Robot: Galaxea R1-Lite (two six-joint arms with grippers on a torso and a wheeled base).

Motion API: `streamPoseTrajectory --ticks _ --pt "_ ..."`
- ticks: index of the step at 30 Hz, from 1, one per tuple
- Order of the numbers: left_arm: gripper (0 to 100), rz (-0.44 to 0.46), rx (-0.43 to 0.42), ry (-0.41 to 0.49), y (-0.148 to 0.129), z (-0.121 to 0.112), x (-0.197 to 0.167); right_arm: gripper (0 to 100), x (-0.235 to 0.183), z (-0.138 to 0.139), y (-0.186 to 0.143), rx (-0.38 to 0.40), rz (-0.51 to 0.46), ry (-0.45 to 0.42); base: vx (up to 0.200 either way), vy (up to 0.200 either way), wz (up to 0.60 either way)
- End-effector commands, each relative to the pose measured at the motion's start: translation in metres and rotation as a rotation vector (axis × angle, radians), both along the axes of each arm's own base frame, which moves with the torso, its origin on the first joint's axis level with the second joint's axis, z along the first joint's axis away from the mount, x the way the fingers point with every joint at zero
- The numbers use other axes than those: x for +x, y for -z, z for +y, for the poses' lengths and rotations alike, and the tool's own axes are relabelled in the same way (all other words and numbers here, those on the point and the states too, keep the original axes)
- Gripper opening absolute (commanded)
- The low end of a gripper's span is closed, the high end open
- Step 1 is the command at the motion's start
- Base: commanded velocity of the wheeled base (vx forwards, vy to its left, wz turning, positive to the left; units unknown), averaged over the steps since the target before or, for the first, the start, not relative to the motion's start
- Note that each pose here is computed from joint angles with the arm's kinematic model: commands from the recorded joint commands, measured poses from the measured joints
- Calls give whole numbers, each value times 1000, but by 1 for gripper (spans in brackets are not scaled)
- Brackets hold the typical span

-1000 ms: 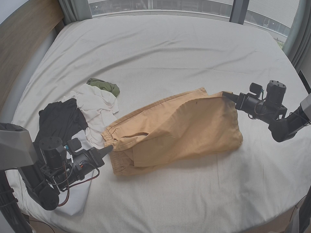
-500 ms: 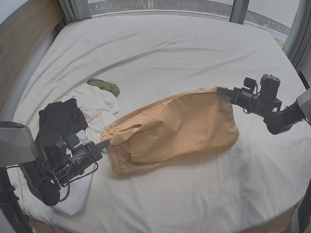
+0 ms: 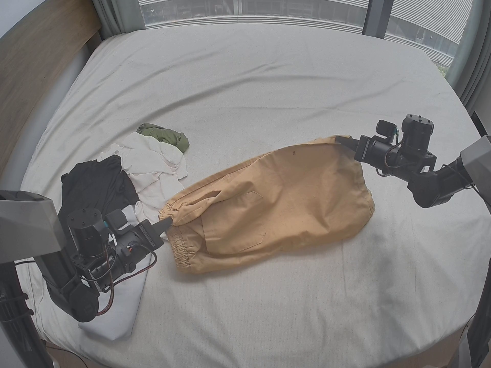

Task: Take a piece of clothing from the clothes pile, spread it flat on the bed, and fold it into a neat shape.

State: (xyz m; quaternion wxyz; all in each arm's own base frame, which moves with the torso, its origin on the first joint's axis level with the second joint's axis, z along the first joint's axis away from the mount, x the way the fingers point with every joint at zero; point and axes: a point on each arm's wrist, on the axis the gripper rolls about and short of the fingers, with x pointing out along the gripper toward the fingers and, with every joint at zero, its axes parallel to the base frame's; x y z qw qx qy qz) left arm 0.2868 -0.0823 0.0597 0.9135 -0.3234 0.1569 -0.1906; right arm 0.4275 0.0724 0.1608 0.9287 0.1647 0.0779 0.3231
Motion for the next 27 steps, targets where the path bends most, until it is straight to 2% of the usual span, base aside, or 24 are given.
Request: streamPoseTrajectory --ticks 1,9,14,27 --pt "0 7 2 -3 4 -1 3 0 5 1 3 -1 -4 -2 0 0 0" --pt "0 -7 -3 -9 2 -1 7 0 18 4 5 3 -24 17 0 0 0" --pt "0 -20 -2 -59 2 6 15 0 23 5 10 1 -21 32 0 0 0" --pt "0 -24 -1 -68 2 8 17 0 26 6 8 2 -33 32 0 0 0"
